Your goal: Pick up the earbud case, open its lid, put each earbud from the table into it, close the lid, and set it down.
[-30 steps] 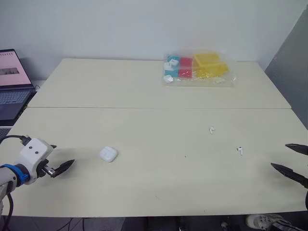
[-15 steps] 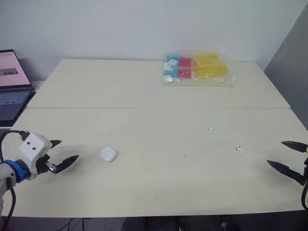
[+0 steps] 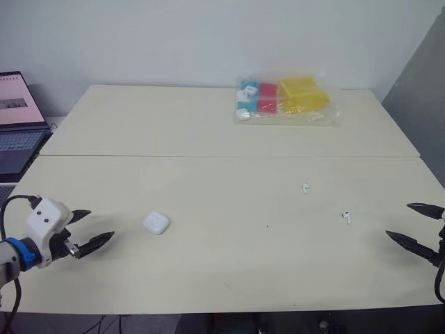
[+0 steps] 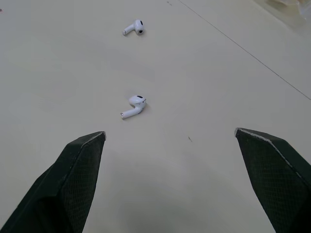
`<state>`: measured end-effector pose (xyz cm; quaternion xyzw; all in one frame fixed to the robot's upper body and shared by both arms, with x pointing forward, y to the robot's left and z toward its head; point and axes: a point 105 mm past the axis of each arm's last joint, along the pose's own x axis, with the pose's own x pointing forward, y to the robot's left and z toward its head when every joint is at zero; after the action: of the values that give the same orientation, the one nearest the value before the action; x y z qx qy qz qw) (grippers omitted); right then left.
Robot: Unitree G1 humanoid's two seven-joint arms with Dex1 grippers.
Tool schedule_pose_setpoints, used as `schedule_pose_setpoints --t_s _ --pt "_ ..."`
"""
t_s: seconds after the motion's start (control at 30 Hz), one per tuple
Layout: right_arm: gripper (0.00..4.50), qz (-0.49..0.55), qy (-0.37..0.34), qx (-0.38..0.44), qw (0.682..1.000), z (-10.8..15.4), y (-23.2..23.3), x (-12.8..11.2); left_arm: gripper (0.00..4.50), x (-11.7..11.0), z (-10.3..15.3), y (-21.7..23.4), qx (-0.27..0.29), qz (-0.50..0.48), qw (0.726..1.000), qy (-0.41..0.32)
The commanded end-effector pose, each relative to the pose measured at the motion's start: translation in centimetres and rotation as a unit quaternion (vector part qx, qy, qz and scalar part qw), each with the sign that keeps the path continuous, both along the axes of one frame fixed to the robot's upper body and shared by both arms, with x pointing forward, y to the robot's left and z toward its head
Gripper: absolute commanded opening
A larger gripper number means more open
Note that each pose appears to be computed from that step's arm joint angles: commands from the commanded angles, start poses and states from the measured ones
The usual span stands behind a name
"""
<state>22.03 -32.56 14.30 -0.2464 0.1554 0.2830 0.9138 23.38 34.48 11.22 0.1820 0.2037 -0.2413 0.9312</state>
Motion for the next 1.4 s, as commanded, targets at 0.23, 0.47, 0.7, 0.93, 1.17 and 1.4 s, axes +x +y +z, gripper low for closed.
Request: schedule_pose_setpoints --t_s 0.23,0.47,0.7,0.93,1.17,1.4 --pt "4.46 0.105 -0.048 -0.002 0.993 2.7 5.1 1.8 4.5 -1.1 2.0 -4.3 -0.037 -0.074 0.997 0.011" --pt "4.46 0.224 0.002 0.021 0.974 4.5 10.7 1.0 4.5 -0.5 1.2 -6.5 -0.058 -0.068 0.996 0.022" --pt "4.46 0.33 0.052 0.028 0.942 6.7 14.5 -0.4 4.5 0.4 -0.1 -8.4 -0.053 -0.074 0.995 0.038" --pt "4.46 0.378 0.047 0.014 0.924 7.3 16.0 -0.1 4.5 1.3 -1.7 -9.7 -0.042 -0.072 0.996 0.044" --pt "4.46 0.375 0.055 0.014 0.925 6.9 15.8 -0.6 4.5 2.7 -2.3 -9.6 -0.038 -0.044 0.997 0.04" --pt "4.46 0.383 0.045 0.017 0.922 6.9 16.5 -0.6 4.5 3.2 -3.1 -9.4 -0.044 -0.037 0.997 0.057"
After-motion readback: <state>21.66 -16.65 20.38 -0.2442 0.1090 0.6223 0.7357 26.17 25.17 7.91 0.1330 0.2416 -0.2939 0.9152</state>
